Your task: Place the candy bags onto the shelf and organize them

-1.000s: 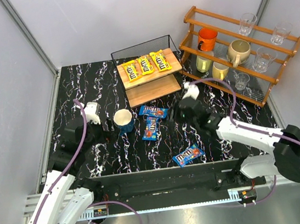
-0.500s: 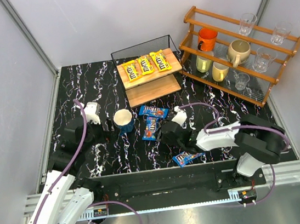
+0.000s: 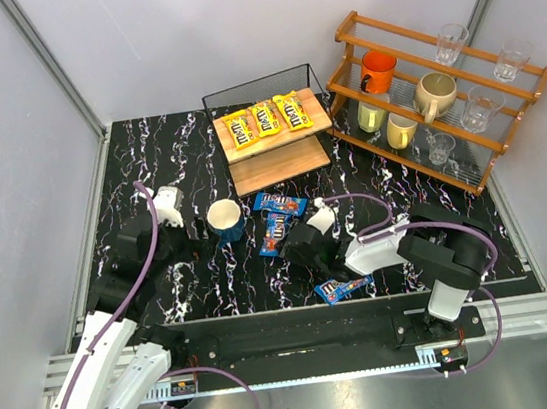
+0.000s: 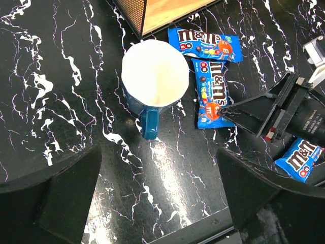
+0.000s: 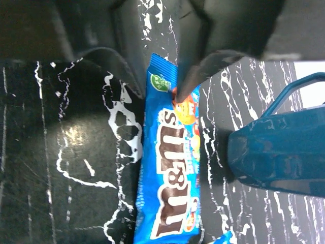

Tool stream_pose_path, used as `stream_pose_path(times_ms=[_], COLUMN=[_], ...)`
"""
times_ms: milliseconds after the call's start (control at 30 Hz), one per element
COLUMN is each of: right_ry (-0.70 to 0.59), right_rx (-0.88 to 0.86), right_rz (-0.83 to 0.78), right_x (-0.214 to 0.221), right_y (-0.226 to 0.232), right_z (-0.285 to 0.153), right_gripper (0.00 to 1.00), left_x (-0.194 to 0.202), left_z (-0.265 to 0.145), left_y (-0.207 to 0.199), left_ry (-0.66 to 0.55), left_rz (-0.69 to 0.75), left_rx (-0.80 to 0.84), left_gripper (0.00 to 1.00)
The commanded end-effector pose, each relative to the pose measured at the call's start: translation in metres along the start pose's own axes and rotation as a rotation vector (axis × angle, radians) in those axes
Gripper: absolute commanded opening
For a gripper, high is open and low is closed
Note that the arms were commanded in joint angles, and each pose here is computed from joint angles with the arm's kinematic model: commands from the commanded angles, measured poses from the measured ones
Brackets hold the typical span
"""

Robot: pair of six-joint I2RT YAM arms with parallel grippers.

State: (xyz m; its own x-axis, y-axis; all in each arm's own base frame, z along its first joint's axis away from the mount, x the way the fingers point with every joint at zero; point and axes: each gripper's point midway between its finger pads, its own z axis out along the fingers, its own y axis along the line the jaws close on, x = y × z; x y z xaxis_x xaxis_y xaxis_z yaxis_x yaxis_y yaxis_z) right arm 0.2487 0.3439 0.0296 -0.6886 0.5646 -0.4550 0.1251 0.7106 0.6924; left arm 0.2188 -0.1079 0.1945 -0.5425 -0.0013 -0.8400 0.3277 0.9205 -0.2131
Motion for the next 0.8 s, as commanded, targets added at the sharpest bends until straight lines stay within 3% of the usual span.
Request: stream_pose_path(times_ms=[0,67,100,300,433,767], right_ry=[0.023,0.01,0.005,-0.044,-0.047,-0.106], right_rx=[0.034,0.015,0.02,0.025,-0.001,-0.072], right_rz=[-0.004,-0.013,-0.022,-0.238,-0.516,-0.959], right_x=[0.01,0.006,0.005,-0.017,-0.033,-0.065], right_y=[-0.013,-0.011,-0.014,-0.01,0.005,0.039], right_z=[0.002,-0.002,-0.004,-0.02,-0.034,-0.049], right_gripper=[0.27,0.03,0.0,0.0,0.0,0.0], left_x=[-0.011,-0.011,-0.011,-0.011,-0.011,-0.012], left_z=[-0.001,-0.001,-0.001,-0.001,-0.001,-0.003], left_y=[-0.003,-0.003,-0.003,-0.003,-0.003,-0.003], left_ry=[-0.039,-0.039,-0.039,-0.044,-0.042,-0.048], left_rz=[-0.003,-0.003,-0.003,-0.003,-0.003,-0.002], left_rx=[0.01,0.009,0.009,0.01,0.011,0.009], left_gripper=[0.99,0.99,0.99,0.99,0.99,0.99])
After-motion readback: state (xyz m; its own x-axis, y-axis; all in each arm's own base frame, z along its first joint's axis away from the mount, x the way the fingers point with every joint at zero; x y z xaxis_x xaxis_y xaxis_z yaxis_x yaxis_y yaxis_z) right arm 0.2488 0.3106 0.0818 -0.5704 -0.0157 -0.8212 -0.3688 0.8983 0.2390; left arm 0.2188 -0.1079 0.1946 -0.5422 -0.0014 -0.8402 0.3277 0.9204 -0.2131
